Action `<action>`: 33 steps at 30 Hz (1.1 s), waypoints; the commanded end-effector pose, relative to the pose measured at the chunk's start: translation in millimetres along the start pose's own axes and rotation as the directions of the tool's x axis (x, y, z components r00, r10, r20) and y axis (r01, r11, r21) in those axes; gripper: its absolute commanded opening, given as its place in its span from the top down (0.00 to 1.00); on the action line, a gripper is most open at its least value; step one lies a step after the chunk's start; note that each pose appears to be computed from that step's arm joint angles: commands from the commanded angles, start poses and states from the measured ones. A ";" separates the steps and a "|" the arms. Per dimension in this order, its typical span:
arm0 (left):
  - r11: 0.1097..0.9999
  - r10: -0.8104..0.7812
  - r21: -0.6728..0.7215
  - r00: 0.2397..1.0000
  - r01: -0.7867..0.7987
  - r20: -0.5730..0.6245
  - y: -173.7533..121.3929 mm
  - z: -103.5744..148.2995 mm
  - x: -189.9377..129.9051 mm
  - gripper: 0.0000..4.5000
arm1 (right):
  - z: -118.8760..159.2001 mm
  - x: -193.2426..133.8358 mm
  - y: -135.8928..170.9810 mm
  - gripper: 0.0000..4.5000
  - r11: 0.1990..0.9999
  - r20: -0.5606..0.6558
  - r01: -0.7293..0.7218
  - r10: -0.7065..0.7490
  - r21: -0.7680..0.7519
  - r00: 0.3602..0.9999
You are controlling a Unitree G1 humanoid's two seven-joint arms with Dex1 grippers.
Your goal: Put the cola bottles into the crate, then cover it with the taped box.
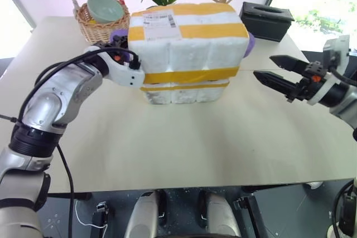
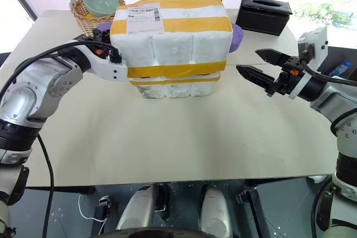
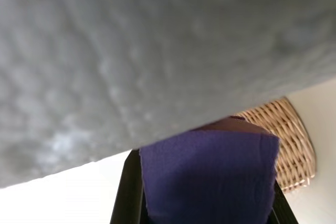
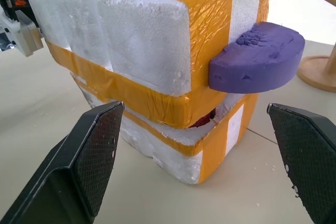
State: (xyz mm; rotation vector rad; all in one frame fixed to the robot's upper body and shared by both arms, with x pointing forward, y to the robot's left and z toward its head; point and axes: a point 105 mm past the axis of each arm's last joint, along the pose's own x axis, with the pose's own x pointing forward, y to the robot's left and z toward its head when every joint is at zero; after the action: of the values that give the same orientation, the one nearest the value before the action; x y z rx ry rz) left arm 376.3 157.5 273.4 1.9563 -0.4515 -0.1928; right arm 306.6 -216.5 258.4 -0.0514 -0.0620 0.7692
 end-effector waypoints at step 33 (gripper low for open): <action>0.904 0.127 -0.427 0.951 0.005 0.281 12.5 -35.6 -81.2 0.14 | 5.7 -2.0 4.1 0.00 1.000 0.002 -0.011 0.011 -0.026 1.000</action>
State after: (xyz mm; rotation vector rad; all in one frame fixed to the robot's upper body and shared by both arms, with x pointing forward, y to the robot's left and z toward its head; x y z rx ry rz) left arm 314.4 210.6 270.7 1.5353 -0.5798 -0.5665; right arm 307.5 -212.1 251.1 -0.0456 -0.0245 0.7868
